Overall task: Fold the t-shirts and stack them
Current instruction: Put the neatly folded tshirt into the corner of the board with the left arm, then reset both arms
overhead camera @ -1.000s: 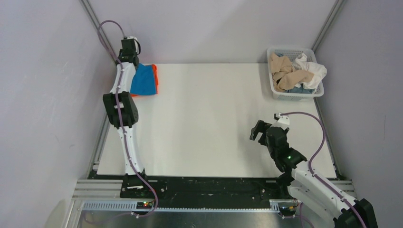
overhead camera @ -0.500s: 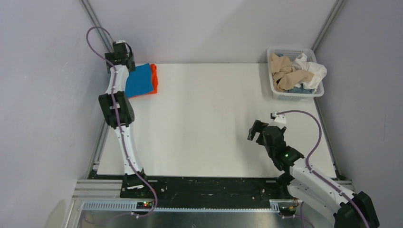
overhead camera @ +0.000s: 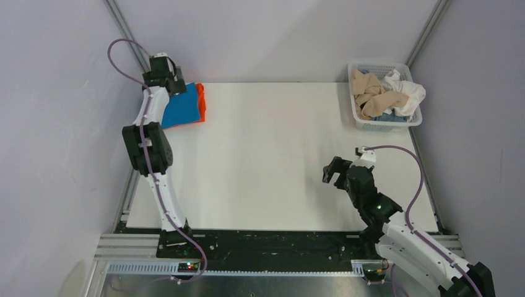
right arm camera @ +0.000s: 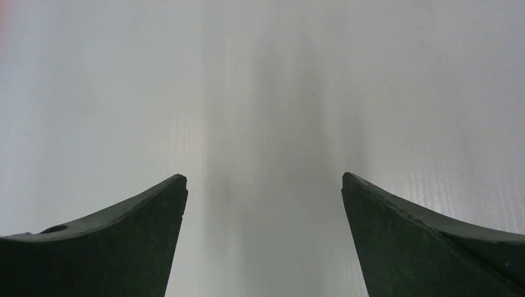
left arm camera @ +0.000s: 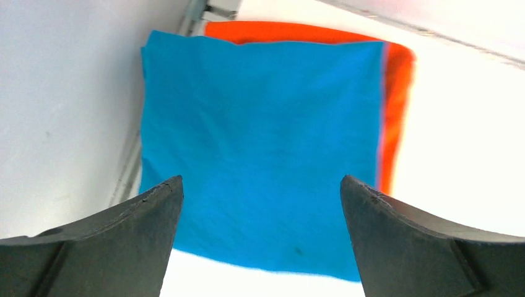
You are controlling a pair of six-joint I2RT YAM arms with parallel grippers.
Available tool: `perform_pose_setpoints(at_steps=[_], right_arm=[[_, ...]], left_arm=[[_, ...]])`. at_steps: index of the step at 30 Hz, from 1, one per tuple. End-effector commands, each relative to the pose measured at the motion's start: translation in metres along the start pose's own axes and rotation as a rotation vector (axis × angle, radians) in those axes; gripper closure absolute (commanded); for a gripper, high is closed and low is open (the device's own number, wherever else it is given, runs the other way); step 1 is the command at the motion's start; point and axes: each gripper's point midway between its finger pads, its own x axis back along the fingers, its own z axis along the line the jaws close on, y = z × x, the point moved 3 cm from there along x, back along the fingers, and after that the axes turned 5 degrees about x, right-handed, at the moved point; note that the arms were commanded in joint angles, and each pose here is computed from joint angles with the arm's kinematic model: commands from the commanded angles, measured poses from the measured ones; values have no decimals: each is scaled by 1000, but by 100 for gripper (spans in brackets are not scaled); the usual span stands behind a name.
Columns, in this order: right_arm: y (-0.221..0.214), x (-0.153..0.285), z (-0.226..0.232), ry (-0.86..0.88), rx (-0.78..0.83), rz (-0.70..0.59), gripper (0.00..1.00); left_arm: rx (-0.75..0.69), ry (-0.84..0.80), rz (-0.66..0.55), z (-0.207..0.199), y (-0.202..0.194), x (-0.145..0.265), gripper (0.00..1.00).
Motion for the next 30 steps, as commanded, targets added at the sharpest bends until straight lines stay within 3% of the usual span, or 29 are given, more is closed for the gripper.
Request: perform_pose_setpoints(at_steps=[1,2,3,4,5,7,8,9,10,11,12,13,14,15,16,20,30], right_arm=[[15,12,10,45,-16,4,1],[15,14,11,51,-15,10,1],[11,16,11,60,-10,37,1],[11,17,13,69,-9,45,1],[8,19,13,75,-6,67,1],[4,23,14,82,-3,98,1],[3,24,13,78,-3,107,1],[0,25,10,66,-8,120,1],[0,27,9,59,-20,120,1],[-3,28,7,50,-19,135,1],[-5,30,4,36,-30,141,0],[-6,30,2,30,-32,145,1],[-7,32,0,18,-32,147,1],[-7,32,-2,12,-31,148,1],[-8,33,-4,1,-27,146,1],[-8,33,-10,-29,-11,139,1],[-16,28,-10,-10,-53,103,1]], left_arm=[[83,-172,-176,-71,46,95,0],[109,-206,-224,-83,55,120,0],[93,-241,-188,-104,31,127,0],[145,-279,-253,-109,44,153,0],[125,-303,-212,-125,14,159,0],[149,-353,-270,-135,0,207,0],[148,-321,-260,-133,-28,207,0],[151,-375,-295,-142,-33,241,0],[137,-364,-257,-139,-67,239,0],[163,-443,-297,-147,-70,272,0],[118,-465,-238,-150,-113,274,0],[147,-503,-257,-145,-117,291,0],[105,-511,-205,-143,-154,291,0],[141,-526,-222,-136,-158,303,0],[103,-529,-174,-131,-191,301,0],[126,-575,-97,-101,-251,313,0],[276,-597,-148,-46,-275,329,0]])
